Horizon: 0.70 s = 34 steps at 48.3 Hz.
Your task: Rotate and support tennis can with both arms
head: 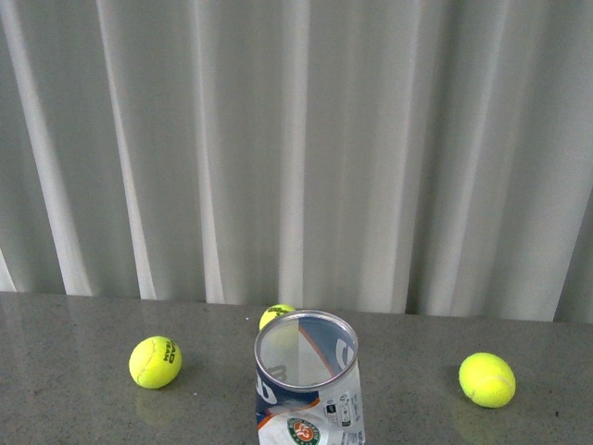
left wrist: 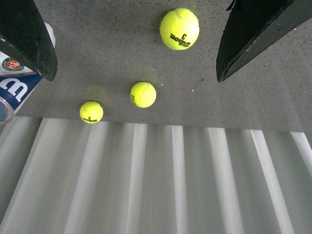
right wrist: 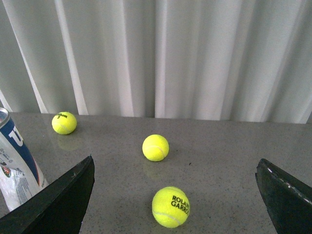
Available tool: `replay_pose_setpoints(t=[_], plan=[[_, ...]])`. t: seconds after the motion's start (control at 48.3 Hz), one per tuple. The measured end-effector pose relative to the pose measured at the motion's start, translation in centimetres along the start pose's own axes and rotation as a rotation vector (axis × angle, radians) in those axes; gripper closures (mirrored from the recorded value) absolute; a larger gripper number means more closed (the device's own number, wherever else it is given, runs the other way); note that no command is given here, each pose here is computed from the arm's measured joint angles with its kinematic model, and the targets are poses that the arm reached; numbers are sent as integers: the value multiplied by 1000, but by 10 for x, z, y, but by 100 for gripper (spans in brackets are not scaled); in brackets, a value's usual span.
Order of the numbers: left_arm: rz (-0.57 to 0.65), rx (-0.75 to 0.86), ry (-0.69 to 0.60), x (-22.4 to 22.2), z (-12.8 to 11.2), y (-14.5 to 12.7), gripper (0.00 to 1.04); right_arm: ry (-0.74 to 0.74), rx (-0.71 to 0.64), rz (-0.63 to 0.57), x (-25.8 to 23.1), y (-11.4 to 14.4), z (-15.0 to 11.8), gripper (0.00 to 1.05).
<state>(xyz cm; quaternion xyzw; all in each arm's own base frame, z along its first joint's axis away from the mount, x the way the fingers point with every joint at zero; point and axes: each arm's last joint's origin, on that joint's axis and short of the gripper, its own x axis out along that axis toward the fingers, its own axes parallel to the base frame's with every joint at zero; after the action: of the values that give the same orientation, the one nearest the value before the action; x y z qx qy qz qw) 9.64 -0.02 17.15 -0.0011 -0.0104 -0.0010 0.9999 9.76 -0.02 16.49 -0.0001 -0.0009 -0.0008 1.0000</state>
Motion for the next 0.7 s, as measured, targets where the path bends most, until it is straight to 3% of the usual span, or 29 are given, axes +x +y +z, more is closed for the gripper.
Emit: replay_pose_setpoints(t=[0.704], plan=[[0,0,0,0,0,0,7,0,0,0,0,0,0,7]])
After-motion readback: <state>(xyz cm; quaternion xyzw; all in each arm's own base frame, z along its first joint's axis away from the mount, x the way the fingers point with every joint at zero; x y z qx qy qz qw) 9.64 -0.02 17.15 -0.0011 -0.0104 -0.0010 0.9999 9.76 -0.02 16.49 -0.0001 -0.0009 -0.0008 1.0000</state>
